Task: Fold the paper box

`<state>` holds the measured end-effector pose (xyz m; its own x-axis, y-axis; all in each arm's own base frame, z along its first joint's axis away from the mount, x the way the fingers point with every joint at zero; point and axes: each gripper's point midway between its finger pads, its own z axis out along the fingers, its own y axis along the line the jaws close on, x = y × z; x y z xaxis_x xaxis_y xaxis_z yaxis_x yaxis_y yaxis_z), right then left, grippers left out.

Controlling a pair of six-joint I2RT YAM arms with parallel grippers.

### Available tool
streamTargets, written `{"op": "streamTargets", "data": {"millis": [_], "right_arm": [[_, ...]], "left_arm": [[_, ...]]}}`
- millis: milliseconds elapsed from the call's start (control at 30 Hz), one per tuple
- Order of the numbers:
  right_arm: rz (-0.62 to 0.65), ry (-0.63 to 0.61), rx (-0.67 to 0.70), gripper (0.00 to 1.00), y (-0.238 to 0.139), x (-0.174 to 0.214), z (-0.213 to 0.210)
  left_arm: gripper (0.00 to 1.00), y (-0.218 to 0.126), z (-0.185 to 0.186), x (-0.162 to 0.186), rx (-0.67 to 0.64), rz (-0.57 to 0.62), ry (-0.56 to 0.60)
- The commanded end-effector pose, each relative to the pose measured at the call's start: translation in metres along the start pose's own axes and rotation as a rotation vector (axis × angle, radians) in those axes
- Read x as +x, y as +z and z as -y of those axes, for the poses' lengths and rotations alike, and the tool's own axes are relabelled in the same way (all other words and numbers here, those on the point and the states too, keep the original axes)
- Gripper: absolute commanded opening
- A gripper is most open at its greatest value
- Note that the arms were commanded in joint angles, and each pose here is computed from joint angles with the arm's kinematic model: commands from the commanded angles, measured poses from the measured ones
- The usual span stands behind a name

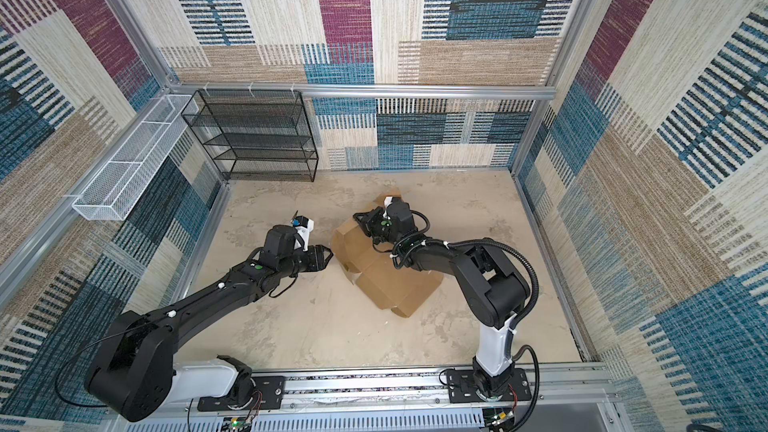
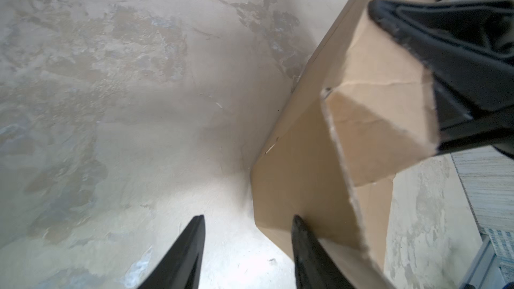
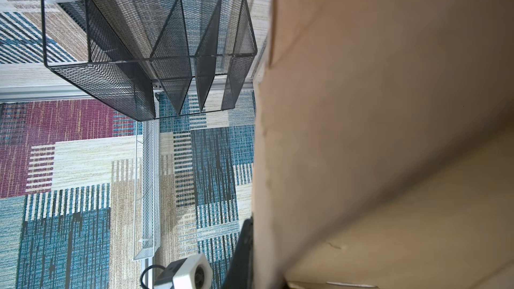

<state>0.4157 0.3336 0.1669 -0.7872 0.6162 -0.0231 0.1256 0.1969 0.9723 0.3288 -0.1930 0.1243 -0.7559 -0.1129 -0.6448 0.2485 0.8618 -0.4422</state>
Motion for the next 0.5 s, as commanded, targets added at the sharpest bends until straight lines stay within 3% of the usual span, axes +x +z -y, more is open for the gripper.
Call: {"op": "streamTargets", "data": {"millis": [0, 467], "right_arm": [[-0.023, -0.014, -0.053, 0.0, -0.001, 0.004, -0.01], [-0.016, -0.021, -0.065, 0.0, -0.004, 0.004, -0.012]], "left_arm": [[0.52, 0.0, 0.008, -0.01, 0.01, 0.043, 0.053], [0.52, 0.005, 0.044, 0.011, 0.087, 0.025, 0.037]]}}
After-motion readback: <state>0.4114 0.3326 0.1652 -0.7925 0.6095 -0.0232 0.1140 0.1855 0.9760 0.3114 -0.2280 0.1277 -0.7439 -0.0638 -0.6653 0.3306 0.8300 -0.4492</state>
